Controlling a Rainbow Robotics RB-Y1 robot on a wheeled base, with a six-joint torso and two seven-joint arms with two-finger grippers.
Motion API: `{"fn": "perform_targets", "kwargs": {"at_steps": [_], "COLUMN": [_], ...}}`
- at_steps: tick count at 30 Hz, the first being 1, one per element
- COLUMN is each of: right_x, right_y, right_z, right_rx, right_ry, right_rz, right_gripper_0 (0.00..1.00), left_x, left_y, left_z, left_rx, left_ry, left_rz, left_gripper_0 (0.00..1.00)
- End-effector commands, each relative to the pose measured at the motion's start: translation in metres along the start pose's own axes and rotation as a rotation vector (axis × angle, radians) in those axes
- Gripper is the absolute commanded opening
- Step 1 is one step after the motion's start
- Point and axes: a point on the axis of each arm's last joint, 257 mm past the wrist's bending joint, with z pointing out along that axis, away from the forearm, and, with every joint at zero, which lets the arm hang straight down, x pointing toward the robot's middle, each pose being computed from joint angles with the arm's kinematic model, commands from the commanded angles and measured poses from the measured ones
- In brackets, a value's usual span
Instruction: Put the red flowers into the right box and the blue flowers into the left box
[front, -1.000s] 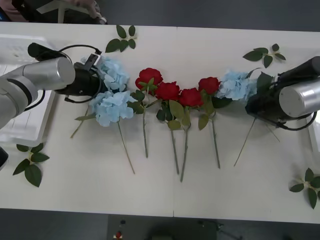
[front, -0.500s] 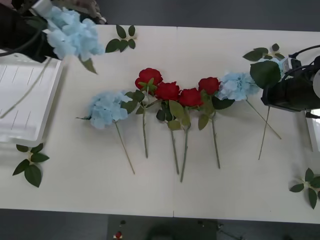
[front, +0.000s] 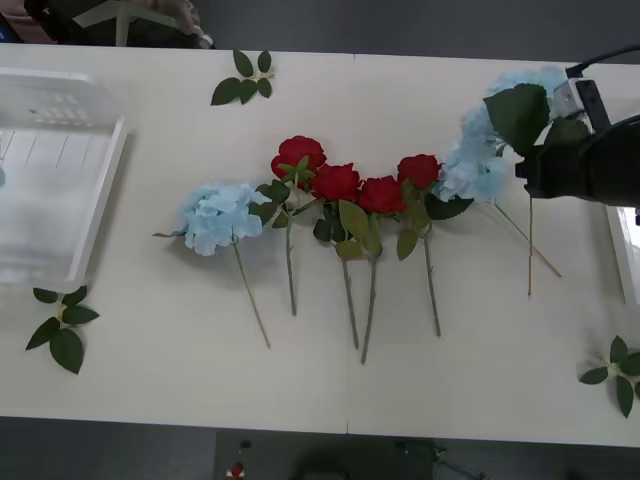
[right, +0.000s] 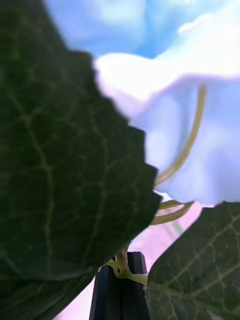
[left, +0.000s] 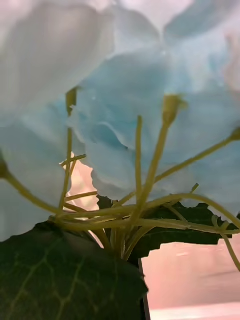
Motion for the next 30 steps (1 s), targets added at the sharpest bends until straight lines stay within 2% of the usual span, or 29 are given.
{"fn": "perform_targets", "kwargs": {"at_steps": [1,2,3,4,5,6,10,14,18,21,23,28,30], "right_x": [-0.019,-0.020,-0.022,-0.025,-0.027,-0.030,-0.038,-0.048,-0.071,-0.086,-0.094,-0.112,-0.119], "right_y": [0.057,0.065,0.082,0.092,0.103,0.112,0.165,0.205,0.249,0.282,0.299,0.324,0.330], "right_z": [-0.010,-0.011,-0.013,-0.015,-0.016,-0.017,-0.019,-0.024,-0.029,-0.028,-0.027,-0.022,-0.021], "right_rx": [-0.192,-0.217,-0.278,-0.310,-0.344,-0.375,-0.513,-0.617,-0.722,-0.771,-0.791,-0.818,-0.832], "right_ry": [-0.096,-0.103,-0.126,-0.141,-0.157,-0.173,-0.224,-0.264,-0.331,-0.359,-0.376,-0.397,-0.400], "right_rz": [-0.145,-0.161,-0.185,-0.198,-0.209,-0.225,-0.303,-0.306,-0.222,-0.180,-0.157,-0.068,-0.054], "right_gripper_0": [0.00,0.00,0.00,0.00,0.00,0.00,0.00,0.00,0.00,0.00,0.00,0.00,0.00], "left_x": [0.000,0.001,0.002,0.001,0.001,-0.001,-0.017,-0.042,-0.107,-0.160,-0.180,-0.211,-0.219], "left_y": [0.000,0.002,0.004,0.004,0.003,0.001,-0.009,-0.028,-0.080,-0.124,-0.145,-0.201,-0.219], "left_z": [0.018,0.019,0.020,0.020,0.020,0.020,0.013,-0.006,-0.067,-0.118,-0.132,-0.130,-0.120], "left_rx": [-0.010,-0.015,-0.023,-0.024,-0.022,-0.018,0.020,0.105,0.368,0.589,0.684,0.838,0.825], "left_ry": [-0.005,-0.003,-0.002,-0.001,-0.003,-0.005,-0.050,-0.117,-0.295,-0.475,-0.550,-0.694,-0.748], "left_rz": [-0.002,-0.004,0.001,0.004,0.006,0.009,0.003,-0.015,-0.063,-0.089,-0.111,-0.171,-0.131], "left_gripper_0": [0.02,0.02,0.46,0.72,0.91,1.00,1.00,1.00,1.00,1.00,1.00,1.00,1.00]}}
